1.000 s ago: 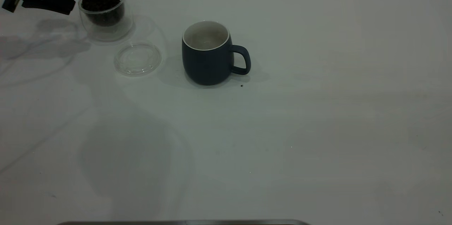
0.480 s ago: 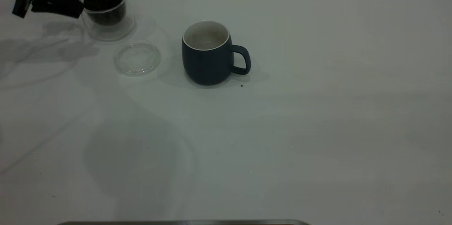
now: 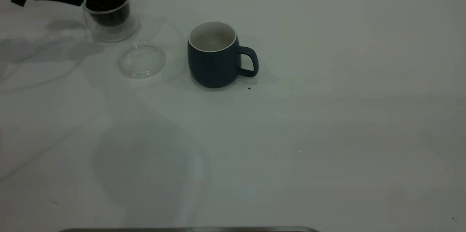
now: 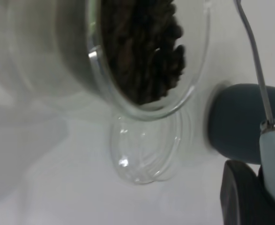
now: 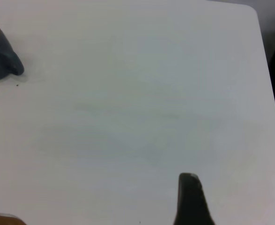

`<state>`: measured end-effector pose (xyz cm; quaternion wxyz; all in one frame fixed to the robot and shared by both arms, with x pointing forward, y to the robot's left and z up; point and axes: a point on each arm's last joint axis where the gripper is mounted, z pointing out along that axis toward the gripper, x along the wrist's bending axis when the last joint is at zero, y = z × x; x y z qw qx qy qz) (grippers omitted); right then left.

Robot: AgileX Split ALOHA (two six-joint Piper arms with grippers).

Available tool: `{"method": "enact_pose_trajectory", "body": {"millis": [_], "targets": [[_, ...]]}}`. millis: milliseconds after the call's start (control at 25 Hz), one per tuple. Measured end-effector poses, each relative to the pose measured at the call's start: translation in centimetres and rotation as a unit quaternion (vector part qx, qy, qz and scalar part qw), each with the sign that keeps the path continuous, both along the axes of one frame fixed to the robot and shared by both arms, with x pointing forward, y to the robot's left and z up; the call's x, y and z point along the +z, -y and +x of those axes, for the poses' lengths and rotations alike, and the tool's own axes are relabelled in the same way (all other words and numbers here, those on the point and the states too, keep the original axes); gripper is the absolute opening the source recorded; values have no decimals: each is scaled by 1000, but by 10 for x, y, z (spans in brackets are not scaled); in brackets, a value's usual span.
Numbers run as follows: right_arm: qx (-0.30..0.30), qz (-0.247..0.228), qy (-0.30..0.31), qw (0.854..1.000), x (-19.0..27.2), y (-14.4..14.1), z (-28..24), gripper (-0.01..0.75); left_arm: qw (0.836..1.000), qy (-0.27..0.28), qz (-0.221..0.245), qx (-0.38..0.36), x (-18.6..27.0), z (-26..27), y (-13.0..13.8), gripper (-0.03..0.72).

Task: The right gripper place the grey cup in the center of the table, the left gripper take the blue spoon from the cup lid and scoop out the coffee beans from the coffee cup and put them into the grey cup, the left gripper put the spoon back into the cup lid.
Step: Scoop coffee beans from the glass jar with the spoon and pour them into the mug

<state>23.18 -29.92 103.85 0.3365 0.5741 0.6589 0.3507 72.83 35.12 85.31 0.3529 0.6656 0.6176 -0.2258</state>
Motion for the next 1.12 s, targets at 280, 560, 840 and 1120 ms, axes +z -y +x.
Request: {"method": "enact_pose_trajectory", "body": {"millis": [280, 560, 840, 1120], "targets": [[0, 0, 0, 1000, 0, 0, 0, 460, 999, 1, -3, -38, 1, 3, 39, 90], [0, 0, 0, 1000, 0, 0, 0, 460, 997, 3, -3, -74, 1, 2, 74, 90], [0, 0, 0, 1000, 0, 0, 0, 460, 995, -1, -3, -98, 1, 1, 100, 90], [0, 0, 0, 1000, 0, 0, 0, 460, 992, -7, -3, -122, 1, -3, 129, 90]]}}
